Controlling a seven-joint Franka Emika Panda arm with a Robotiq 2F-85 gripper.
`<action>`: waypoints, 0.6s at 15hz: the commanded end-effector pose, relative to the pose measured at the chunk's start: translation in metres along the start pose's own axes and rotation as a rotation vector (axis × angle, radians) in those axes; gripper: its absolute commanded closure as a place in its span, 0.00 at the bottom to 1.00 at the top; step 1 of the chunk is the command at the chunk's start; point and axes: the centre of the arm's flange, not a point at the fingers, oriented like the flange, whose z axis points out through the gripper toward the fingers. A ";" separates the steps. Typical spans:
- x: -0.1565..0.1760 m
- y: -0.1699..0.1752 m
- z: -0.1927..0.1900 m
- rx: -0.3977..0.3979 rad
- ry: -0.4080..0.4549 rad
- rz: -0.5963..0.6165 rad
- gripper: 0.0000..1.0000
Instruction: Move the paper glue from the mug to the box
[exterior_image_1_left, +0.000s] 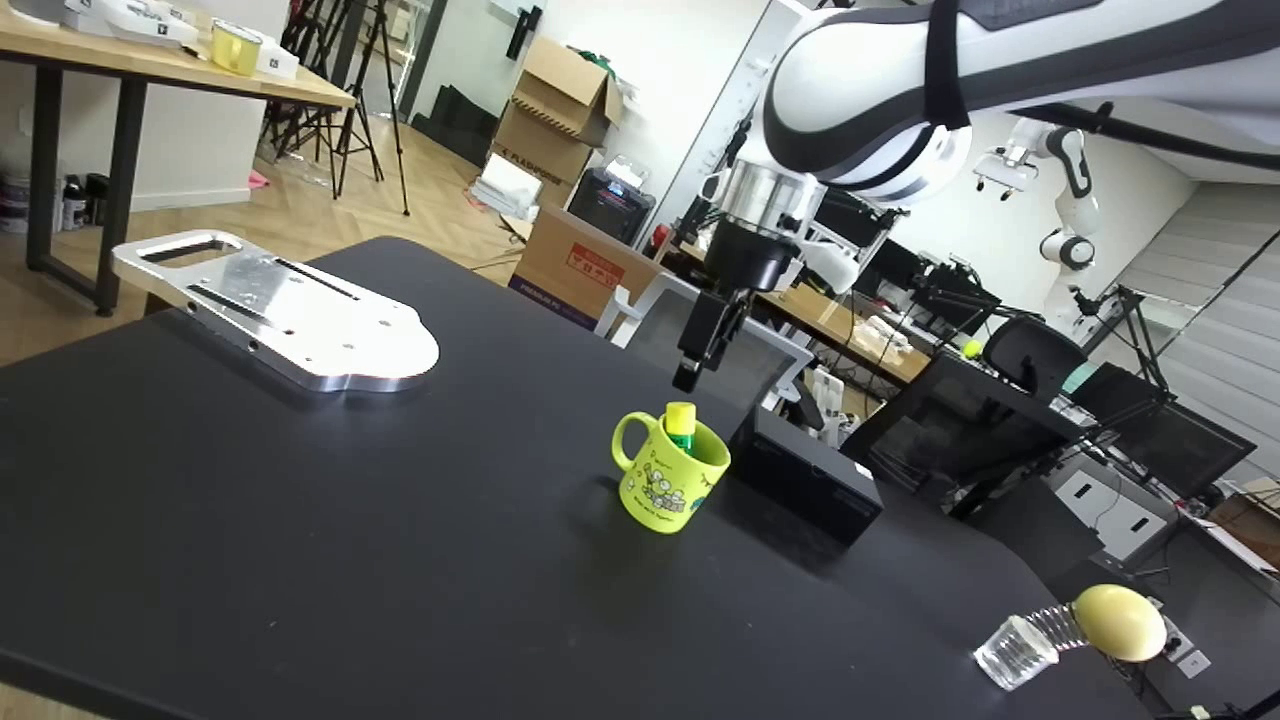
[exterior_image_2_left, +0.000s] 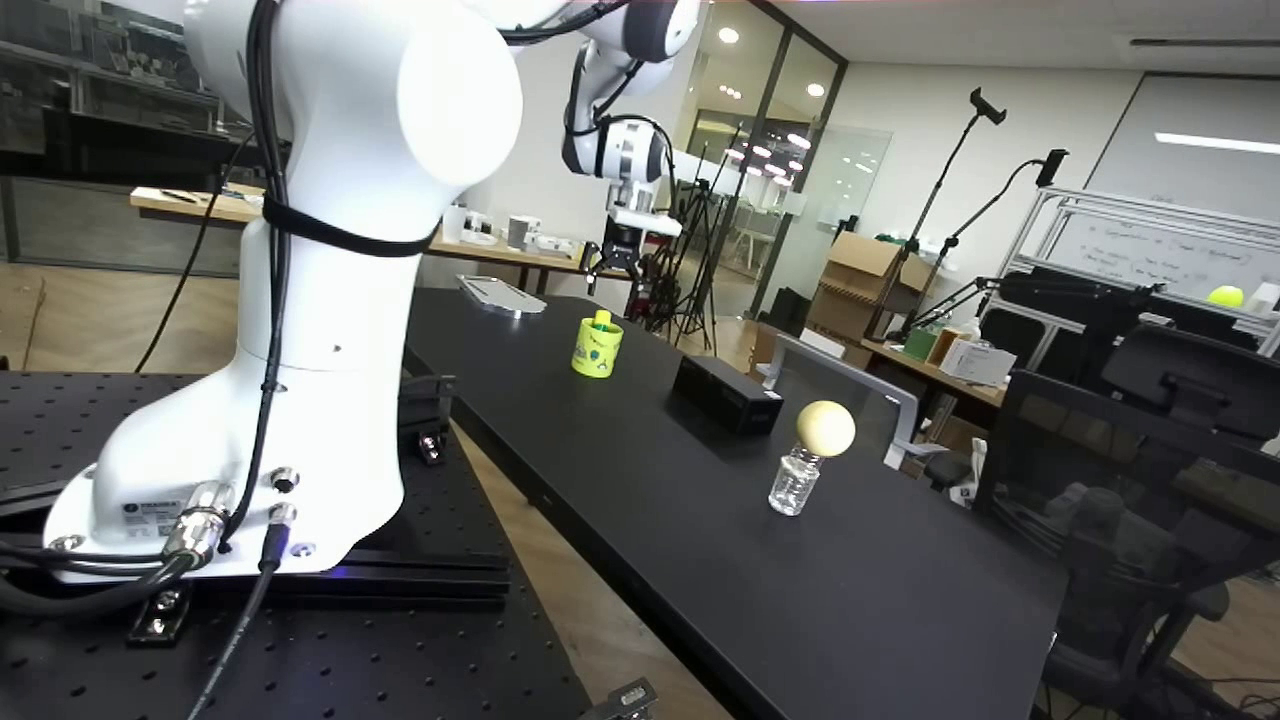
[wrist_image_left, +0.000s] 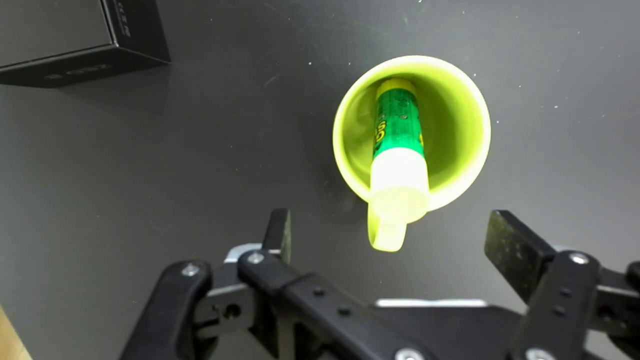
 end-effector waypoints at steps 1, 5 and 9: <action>0.010 0.011 0.004 0.018 0.021 0.052 0.00; 0.011 0.009 0.015 0.053 0.027 0.076 0.00; 0.011 0.009 0.023 0.076 0.024 0.114 0.00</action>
